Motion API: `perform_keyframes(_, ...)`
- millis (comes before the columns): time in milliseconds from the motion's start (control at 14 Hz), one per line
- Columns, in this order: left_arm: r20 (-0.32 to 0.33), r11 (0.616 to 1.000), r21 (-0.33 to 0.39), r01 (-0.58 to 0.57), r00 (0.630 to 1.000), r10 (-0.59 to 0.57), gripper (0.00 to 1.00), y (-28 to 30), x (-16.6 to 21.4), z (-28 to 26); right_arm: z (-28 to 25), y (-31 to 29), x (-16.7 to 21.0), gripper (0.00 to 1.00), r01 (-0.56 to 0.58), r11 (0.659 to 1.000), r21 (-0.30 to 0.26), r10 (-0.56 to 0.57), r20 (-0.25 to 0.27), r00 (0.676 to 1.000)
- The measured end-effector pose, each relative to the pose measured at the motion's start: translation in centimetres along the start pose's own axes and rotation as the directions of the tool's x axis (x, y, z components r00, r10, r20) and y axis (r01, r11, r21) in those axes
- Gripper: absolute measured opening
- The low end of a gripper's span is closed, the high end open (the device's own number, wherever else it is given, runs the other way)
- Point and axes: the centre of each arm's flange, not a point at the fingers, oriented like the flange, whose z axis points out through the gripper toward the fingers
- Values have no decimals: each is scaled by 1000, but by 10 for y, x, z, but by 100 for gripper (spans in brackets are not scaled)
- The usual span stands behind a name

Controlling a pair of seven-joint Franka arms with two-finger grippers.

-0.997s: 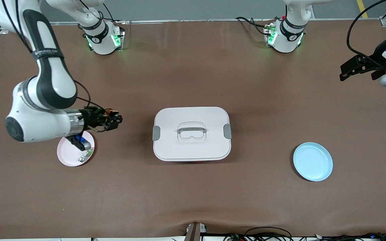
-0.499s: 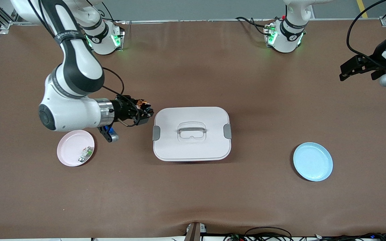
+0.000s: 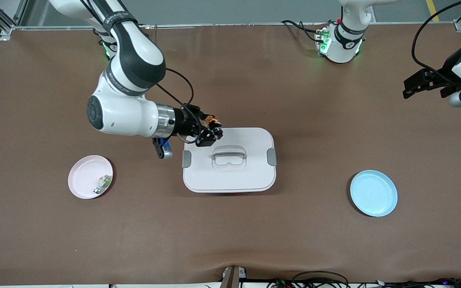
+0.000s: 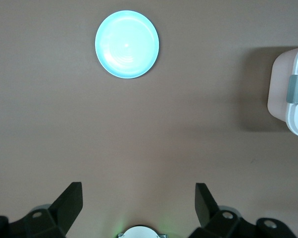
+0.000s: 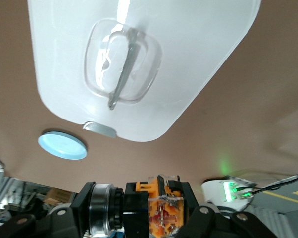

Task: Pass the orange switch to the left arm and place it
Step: 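Lift the switch with the right gripper over the white box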

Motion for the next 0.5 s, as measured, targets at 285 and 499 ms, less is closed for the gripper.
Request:
perform_keyframes(285, 12, 1000, -10, -10, 1000, 10, 100, 6, 4, 6, 8, -5, -18, 73, -88, 993, 73, 88, 0, 996)
perform_keyframes(499, 21, 995, -87, -44, 999, 46, 100, 37, 0, 6, 16, -4, -39, 73, -132, 988, 79, 132, 9, 991)
